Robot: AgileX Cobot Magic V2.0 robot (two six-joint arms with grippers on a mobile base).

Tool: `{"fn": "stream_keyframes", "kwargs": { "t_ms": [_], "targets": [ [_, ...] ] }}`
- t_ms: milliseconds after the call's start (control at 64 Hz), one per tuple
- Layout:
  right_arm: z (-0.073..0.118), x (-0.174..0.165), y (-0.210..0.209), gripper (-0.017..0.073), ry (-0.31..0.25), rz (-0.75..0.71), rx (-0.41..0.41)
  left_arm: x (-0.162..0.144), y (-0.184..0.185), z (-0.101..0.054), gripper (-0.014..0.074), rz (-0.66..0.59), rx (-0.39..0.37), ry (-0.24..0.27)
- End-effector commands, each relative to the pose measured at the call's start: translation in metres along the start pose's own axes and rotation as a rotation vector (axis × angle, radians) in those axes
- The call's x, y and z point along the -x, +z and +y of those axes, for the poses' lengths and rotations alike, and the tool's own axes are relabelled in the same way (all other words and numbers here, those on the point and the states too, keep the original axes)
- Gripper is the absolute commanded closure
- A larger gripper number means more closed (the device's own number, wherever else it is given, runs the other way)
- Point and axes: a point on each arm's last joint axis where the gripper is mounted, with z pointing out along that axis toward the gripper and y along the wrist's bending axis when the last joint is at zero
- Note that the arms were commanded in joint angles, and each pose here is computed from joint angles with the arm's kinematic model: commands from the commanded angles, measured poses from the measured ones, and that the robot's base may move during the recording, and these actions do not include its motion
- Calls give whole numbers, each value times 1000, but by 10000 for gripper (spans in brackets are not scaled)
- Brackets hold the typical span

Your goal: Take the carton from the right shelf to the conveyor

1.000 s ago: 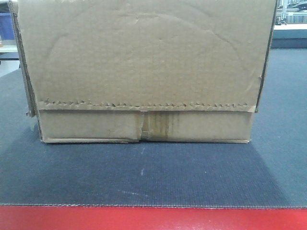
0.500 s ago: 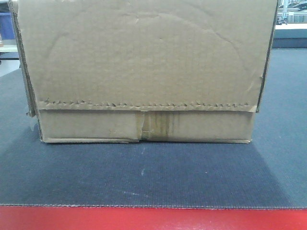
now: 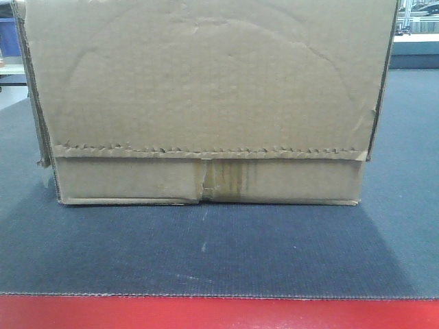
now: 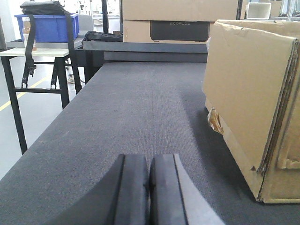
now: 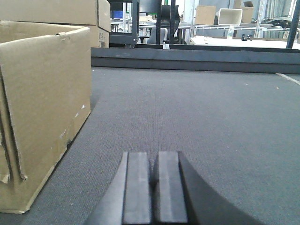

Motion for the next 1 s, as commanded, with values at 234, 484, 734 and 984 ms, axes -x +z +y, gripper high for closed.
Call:
{"fn": "stream_keyframes", "kwargs": {
  "t_ms": [234,484,734,984],
  "targets": [
    [-3,2,0,628,-13,-28,-50,3,-1,0,579,-27,-6,9],
    [-3,2,0,628,-13,-28,-50,3,-1,0,579,-27,-6,9],
    [-3,2,0,628,-13,-28,-50,3,-1,0,579,-27,-6,9],
    [-3,2,0,628,-13,-28,-50,3,-1,0,579,-27,-6,9]
  ]
}}
